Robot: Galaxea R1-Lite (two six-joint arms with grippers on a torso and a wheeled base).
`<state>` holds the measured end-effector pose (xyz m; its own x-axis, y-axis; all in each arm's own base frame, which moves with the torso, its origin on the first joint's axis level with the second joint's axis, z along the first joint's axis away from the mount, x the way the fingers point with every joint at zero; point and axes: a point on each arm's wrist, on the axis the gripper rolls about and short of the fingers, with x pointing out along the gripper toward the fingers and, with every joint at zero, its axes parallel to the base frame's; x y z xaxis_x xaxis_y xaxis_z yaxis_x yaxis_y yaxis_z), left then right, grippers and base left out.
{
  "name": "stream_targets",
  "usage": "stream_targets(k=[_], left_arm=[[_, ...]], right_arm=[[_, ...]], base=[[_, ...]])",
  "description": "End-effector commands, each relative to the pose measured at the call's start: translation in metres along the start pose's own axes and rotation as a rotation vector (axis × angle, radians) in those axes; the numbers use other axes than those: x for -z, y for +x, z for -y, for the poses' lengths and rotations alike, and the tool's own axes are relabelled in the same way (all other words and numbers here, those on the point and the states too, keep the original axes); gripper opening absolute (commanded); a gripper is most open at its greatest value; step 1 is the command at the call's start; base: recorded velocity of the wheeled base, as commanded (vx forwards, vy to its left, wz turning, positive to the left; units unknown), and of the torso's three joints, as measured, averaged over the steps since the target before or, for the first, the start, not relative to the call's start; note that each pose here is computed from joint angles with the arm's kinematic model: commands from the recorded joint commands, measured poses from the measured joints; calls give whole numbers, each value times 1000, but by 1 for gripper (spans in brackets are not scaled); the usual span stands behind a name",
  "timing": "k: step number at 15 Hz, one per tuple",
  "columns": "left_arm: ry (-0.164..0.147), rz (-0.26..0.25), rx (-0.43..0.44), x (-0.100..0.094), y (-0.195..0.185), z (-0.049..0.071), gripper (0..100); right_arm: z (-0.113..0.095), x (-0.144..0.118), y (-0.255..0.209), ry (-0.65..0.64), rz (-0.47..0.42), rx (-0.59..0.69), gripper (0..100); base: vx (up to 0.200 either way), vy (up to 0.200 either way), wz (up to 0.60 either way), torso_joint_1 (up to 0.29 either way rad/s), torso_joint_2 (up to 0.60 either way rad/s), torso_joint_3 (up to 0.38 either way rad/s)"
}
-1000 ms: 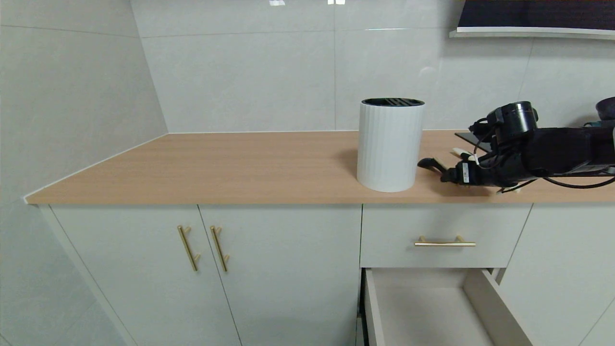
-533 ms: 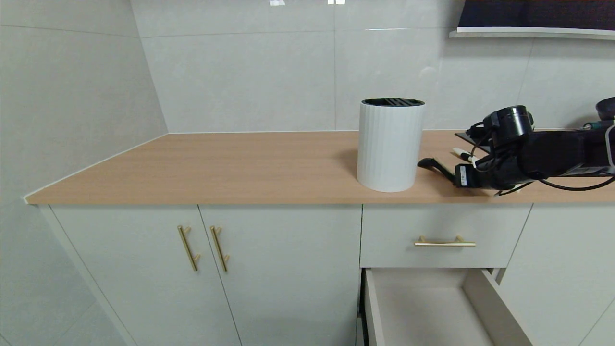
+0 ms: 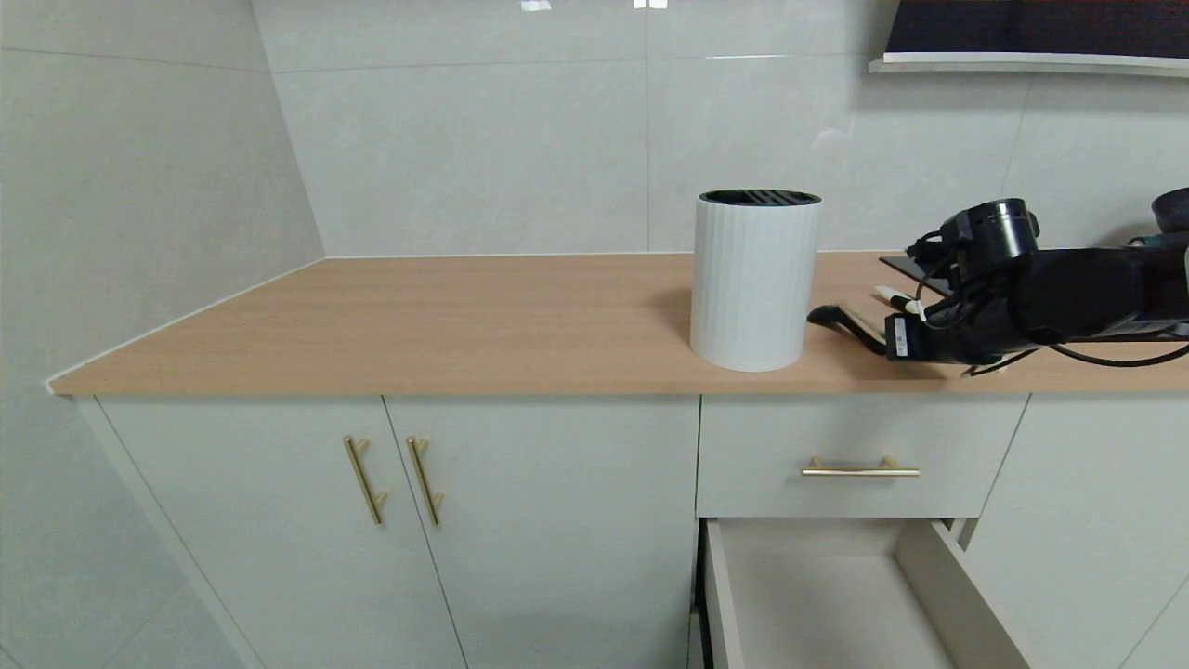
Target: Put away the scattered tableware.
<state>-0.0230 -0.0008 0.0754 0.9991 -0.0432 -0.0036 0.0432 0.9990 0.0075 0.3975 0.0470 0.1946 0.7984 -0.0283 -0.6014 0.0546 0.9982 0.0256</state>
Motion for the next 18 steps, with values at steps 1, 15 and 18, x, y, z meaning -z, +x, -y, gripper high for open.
stream_targets(k=[1, 15, 18], left_arm=[[0, -1, 0, 0, 0, 0, 100], [0, -1, 0, 0, 0, 0, 100], [0, -1, 0, 0, 0, 0, 100]], right_arm=[[6, -3, -25, 20, 30, 4, 0], [25, 92, -221, 1, -173, -394, 0], [21, 107, -212, -47, -251, -408, 0]], base=[[0, 0, 0, 0, 0, 0], [0, 0, 0, 0, 0, 0], [0, 0, 0, 0, 0, 0]])
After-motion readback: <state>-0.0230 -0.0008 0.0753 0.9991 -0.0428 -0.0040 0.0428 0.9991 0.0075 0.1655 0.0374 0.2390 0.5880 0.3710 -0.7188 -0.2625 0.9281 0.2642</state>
